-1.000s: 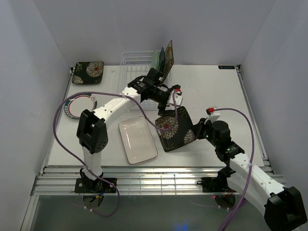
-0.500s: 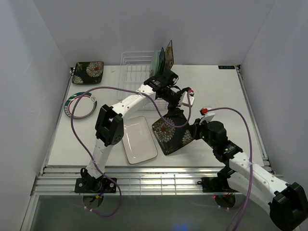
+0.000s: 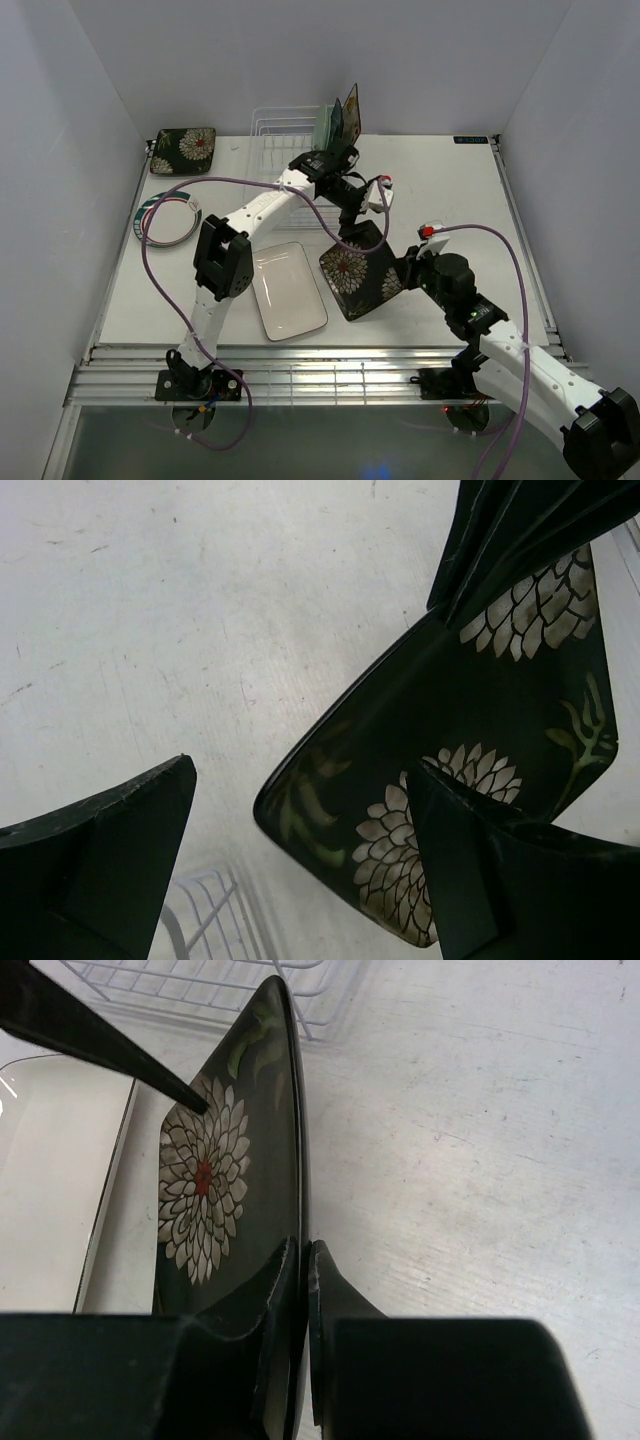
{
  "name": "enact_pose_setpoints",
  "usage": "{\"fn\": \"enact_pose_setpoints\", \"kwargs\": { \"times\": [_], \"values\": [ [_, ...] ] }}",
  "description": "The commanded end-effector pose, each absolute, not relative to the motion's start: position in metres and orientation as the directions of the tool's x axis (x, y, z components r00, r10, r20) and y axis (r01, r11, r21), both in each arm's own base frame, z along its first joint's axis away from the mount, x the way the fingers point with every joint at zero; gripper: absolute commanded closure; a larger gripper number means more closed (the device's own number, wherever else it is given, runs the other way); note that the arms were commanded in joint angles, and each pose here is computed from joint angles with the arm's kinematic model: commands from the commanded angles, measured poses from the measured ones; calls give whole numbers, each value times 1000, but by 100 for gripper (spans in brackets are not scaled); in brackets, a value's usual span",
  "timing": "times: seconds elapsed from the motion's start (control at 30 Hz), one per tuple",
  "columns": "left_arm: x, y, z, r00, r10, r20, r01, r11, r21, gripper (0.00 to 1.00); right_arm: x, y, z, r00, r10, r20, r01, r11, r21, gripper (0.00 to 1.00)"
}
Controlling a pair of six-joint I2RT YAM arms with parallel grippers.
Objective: Load the plates into the dish rack
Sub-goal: Pick up the plate at the center of the board.
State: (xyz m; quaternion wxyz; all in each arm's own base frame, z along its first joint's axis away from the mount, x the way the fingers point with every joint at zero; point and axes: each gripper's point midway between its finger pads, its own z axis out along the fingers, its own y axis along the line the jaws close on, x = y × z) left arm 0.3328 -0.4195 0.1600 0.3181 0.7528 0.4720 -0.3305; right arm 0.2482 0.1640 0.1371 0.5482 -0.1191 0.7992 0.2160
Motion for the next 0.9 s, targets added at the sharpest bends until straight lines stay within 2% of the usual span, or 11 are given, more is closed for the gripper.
{"fn": "enact_pose_setpoints", "kwargs": {
  "times": [0.0,0.3,0.43,0.63,0.7,0.73,0.77,0.8,0.83,0.87],
  "values": [
    [348,-393,212,270,393,-879,940,-303,153,3,261,173,206,-173,182,-968,-471,848,243,92],
    [344,-371,191,139,385,-912,953,-302,18,4,257,173,214,-131,195,-972,-494,837,235,92],
    [344,-371,203,143,366,-920,953,-301,29,6,260,171,215,-140,194,-971,-472,849,238,92],
    [336,-361,251,201,329,-923,957,-267,114,8,272,169,228,-176,207,-962,-408,874,262,92],
    [329,-359,231,189,360,-913,967,-228,110,8,277,167,229,-208,201,-957,-374,888,268,92],
    [319,-353,251,236,337,-912,964,-201,175,8,280,164,228,-220,213,-952,-339,898,280,92],
    [317,-354,245,205,377,-903,978,-126,169,8,281,162,224,-244,205,-948,-318,907,278,92],
    [326,-360,256,283,339,-897,959,-66,277,7,284,163,228,-248,211,-945,-307,909,284,92],
    [312,-352,221,236,391,-890,970,-39,240,7,286,161,229,-253,217,-943,-290,912,288,92],
    [303,-348,242,282,367,-886,952,7,306,5,287,161,229,-260,232,-937,-276,912,302,92]
  ]
}}
